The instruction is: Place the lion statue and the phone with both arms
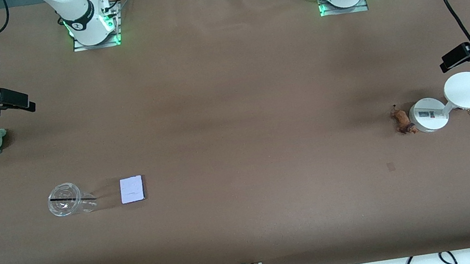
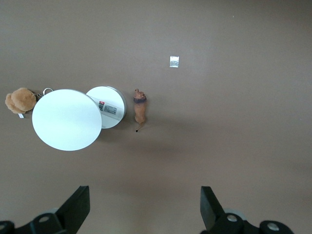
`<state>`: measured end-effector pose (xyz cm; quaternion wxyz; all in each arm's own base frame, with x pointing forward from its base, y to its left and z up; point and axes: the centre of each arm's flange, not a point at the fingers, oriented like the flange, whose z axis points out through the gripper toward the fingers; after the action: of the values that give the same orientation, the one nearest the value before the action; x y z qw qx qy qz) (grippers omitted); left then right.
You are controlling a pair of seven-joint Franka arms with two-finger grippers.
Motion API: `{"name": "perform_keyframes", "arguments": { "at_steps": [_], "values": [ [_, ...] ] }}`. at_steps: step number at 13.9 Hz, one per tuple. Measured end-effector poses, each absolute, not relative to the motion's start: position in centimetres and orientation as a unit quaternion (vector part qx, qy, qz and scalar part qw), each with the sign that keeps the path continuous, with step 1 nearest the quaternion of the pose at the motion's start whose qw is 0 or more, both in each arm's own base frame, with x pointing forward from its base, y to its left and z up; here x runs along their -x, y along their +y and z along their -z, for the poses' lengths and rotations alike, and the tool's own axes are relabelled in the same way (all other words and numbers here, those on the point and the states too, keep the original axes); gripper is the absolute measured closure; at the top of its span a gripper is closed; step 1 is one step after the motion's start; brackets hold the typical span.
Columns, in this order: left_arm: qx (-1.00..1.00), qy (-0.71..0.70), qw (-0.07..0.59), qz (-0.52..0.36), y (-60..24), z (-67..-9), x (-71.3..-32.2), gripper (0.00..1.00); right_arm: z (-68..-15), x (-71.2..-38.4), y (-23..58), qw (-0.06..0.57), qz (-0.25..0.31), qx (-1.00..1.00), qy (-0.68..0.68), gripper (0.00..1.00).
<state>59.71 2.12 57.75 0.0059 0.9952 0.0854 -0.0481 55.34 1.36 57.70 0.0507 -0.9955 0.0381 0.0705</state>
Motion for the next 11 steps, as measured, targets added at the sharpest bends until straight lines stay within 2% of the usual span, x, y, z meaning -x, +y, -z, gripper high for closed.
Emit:
{"name": "perform_keyframes", "arguments": {
  "at_steps": [4,11],
  "values": [
    [-0.995,0.086,0.006,0.048,2.1,-57.7,-59.7,0.0,-58.1,-55.1,-1.4,0.041,-0.063,0.996,0.038,0.0],
    [-0.995,0.086,0.006,0.048,2.1,-57.7,-59.7,0.0,-59.5,-54.4,1.2,0.024,-0.049,0.998,0.008,0.0]
  ]
}}
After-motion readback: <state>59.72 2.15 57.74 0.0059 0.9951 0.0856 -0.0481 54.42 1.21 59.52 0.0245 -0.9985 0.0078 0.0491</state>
